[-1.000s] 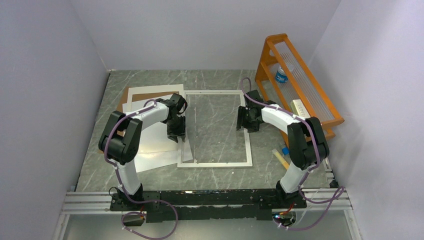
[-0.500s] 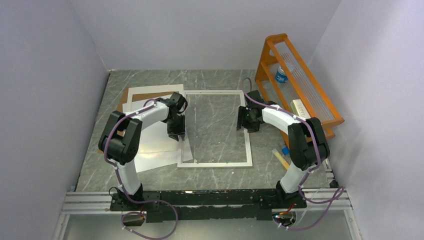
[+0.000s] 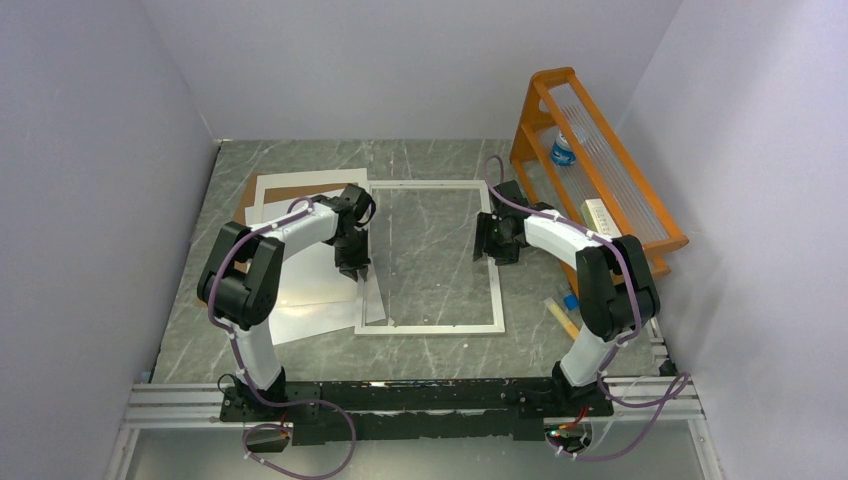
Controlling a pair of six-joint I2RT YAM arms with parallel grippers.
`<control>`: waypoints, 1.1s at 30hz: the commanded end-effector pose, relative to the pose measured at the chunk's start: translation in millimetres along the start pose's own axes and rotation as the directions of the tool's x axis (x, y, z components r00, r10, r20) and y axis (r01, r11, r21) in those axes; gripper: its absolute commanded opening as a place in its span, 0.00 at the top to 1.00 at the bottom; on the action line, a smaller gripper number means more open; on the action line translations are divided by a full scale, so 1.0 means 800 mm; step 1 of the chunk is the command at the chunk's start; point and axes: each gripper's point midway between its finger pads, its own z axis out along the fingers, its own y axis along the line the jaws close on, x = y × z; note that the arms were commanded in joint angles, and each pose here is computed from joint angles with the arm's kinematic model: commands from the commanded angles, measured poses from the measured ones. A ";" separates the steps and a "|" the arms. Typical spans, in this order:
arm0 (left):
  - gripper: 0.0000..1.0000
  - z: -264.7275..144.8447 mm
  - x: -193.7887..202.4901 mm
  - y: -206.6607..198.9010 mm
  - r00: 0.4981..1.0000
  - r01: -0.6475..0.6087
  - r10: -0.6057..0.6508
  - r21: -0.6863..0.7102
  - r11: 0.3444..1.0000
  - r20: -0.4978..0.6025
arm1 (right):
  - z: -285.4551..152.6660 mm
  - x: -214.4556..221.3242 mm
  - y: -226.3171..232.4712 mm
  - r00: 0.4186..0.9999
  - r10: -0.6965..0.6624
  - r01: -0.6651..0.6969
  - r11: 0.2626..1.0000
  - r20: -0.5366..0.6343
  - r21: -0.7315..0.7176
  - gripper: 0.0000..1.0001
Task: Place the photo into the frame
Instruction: Adjust the photo frame item on the photo frame.
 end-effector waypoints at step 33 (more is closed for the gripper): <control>0.54 -0.024 -0.023 -0.015 0.997 0.000 -0.003 0.039 0.999 0.080 | 0.004 0.016 0.004 0.999 0.011 -0.012 1.000 -0.038 -0.026 0.41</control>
